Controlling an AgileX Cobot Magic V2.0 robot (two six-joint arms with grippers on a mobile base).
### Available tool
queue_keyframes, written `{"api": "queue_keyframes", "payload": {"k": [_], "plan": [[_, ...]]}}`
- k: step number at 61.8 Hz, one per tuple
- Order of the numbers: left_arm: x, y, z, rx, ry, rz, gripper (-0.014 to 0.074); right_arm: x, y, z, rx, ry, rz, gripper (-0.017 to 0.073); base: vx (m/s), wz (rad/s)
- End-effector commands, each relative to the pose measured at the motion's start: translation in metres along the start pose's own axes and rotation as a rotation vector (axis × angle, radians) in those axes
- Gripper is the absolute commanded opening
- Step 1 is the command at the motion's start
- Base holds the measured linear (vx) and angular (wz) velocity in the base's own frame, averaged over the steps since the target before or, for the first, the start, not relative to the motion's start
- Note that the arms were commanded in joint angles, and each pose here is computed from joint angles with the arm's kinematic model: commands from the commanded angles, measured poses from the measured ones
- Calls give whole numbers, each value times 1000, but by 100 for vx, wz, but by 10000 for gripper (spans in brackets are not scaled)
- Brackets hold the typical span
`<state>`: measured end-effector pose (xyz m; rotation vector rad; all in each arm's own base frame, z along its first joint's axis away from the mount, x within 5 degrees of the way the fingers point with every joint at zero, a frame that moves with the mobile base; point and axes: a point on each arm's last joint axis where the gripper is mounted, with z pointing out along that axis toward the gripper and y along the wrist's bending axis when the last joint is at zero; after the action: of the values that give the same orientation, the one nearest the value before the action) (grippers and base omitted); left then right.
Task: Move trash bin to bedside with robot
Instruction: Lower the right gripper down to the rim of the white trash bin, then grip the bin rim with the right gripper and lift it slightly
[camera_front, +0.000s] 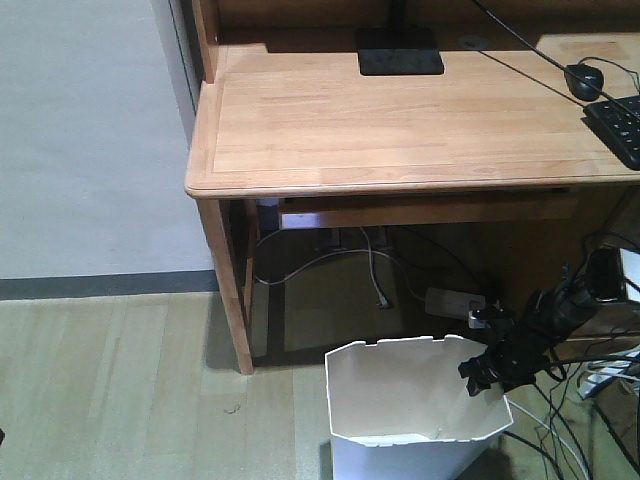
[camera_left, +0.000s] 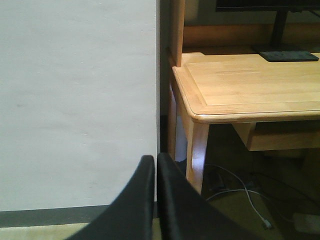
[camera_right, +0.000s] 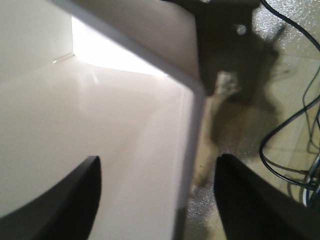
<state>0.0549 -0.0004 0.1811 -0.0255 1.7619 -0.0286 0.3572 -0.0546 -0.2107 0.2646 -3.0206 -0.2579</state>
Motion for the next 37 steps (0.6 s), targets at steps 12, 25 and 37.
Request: {"api": "queue_keyframes", "payload": {"k": [12,25,37], "plan": [[-1,0,0,1,-66,-8,-6,-16,2,-17,-8,-34,-8,127,0,0],[-1,0,0,1,-66,-8,-6,-19,4,-18,-33,-59,49,-12,0,0],[-1,0,0,1,-66,-8,-6,-26,12,-32,-114,-115,33,-9,0,0]]}}
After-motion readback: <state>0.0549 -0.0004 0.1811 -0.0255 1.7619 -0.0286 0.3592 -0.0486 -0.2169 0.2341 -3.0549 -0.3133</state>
